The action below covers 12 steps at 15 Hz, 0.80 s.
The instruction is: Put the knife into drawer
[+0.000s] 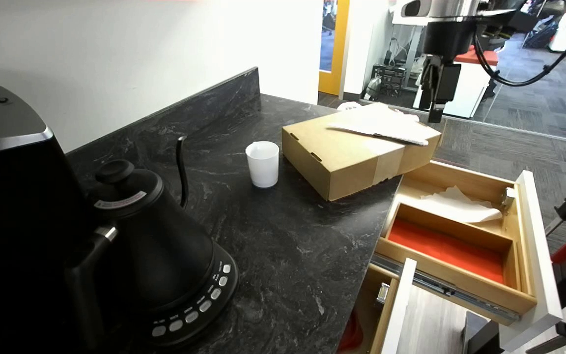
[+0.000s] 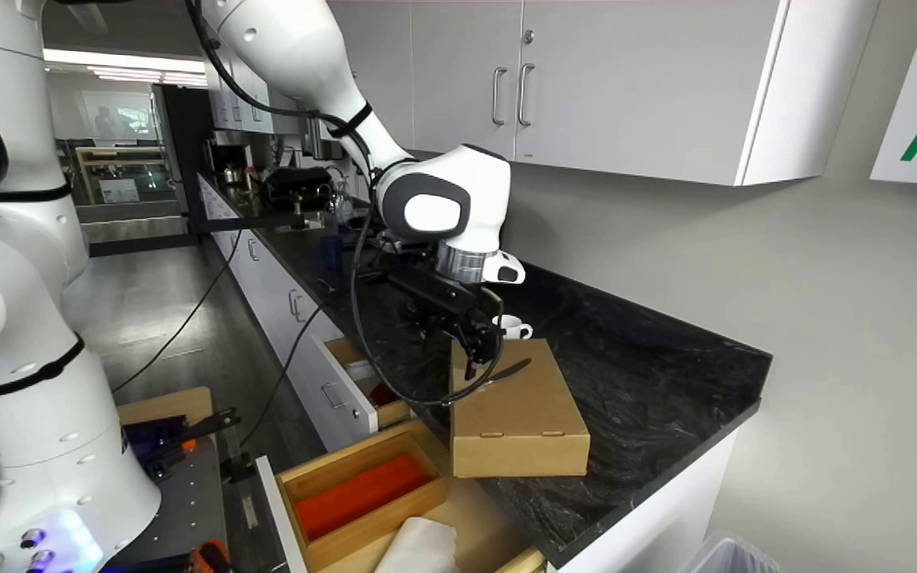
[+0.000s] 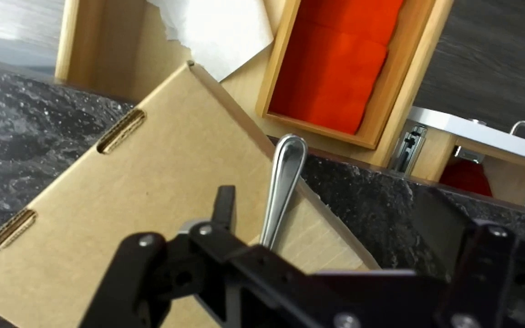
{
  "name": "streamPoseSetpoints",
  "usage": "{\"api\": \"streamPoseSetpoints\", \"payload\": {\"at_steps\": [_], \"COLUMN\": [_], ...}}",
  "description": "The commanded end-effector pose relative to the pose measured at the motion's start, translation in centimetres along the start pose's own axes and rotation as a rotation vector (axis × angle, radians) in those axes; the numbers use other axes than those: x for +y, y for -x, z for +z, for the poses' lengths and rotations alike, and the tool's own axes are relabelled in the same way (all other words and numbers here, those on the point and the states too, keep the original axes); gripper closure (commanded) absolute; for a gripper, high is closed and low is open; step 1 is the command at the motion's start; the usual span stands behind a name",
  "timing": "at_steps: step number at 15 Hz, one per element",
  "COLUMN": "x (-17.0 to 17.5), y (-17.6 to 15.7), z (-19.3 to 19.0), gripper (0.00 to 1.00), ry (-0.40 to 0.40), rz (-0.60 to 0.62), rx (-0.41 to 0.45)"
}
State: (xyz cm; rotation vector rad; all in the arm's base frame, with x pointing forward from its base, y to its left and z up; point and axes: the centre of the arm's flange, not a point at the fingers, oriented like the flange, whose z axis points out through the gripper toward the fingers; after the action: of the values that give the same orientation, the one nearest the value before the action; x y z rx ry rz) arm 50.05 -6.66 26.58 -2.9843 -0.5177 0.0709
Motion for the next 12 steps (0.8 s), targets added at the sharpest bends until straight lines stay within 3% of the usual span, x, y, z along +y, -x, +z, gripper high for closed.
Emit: {"api": "streamPoseSetpoints", "payload": {"at_steps": [1,4,12], "x": [-1.6,-2.2,-1.0], "y": [1.7,2.0,0.8], "z": [1.4,2.0,1.1], "gripper": [0.00,0.00,0.00], "ry": [0.075,0.110,0.164], "rz": [-0.139,-0.184,-0.144], "rx": [0.036,0.059,0.160]}}
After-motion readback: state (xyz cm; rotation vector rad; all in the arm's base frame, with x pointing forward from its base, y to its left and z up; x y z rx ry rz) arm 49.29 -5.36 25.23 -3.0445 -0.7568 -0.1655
